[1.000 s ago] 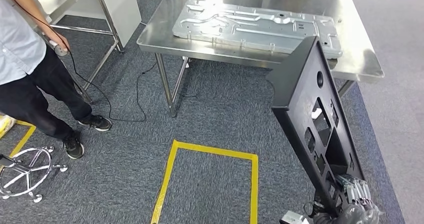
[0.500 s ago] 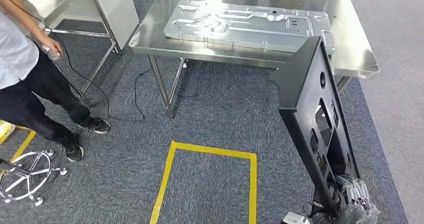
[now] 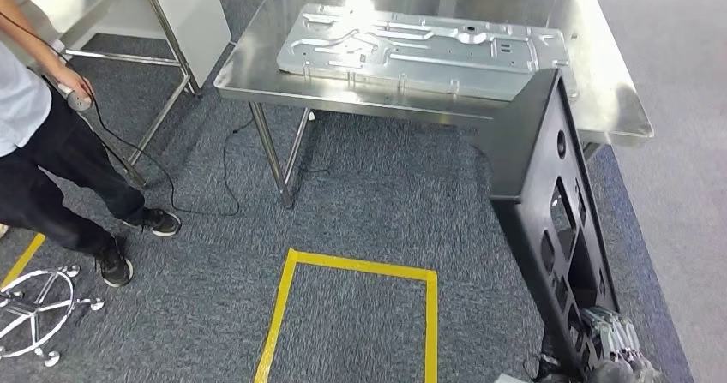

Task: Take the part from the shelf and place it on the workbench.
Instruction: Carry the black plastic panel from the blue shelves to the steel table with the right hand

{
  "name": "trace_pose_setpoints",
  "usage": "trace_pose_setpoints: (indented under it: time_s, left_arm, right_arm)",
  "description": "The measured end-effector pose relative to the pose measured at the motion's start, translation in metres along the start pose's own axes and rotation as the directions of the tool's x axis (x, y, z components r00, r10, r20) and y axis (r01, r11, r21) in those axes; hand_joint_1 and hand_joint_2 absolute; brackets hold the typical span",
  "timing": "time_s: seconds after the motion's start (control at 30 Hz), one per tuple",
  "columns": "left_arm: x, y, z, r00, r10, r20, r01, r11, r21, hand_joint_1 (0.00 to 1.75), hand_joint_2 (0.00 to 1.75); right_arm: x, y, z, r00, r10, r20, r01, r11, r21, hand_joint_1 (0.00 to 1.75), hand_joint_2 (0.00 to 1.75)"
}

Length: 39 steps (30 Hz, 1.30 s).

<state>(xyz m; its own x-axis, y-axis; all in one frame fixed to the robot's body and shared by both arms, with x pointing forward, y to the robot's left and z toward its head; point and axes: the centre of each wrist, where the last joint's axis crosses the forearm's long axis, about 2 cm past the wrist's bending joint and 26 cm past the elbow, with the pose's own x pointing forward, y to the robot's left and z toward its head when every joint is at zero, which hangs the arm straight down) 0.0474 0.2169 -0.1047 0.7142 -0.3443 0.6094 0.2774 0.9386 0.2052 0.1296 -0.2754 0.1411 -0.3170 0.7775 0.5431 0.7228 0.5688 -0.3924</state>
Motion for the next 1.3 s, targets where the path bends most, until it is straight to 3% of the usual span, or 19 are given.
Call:
trace_pose_setpoints:
  time_s: [0.6,1.3]
  left_arm:
    - [0.006,-0.003,-0.002,0.999,-0.031,0.021,0.031,0.999,-0.023,0.0,1.75]
    - [0.002,-0.004,0.0,1.0,-0.021,0.013,0.022,0.999,-0.036,0.0,1.75]
  right_arm:
    - [-0.001,-0.011,-0.002,1.0,0.005,0.03,-0.005,1.0,-0.011,1.75,1.75]
    - [-0.004,-0.007,-0.011,0.998,0.013,0.064,-0.011,1.0,-0.025,1.75,1.75]
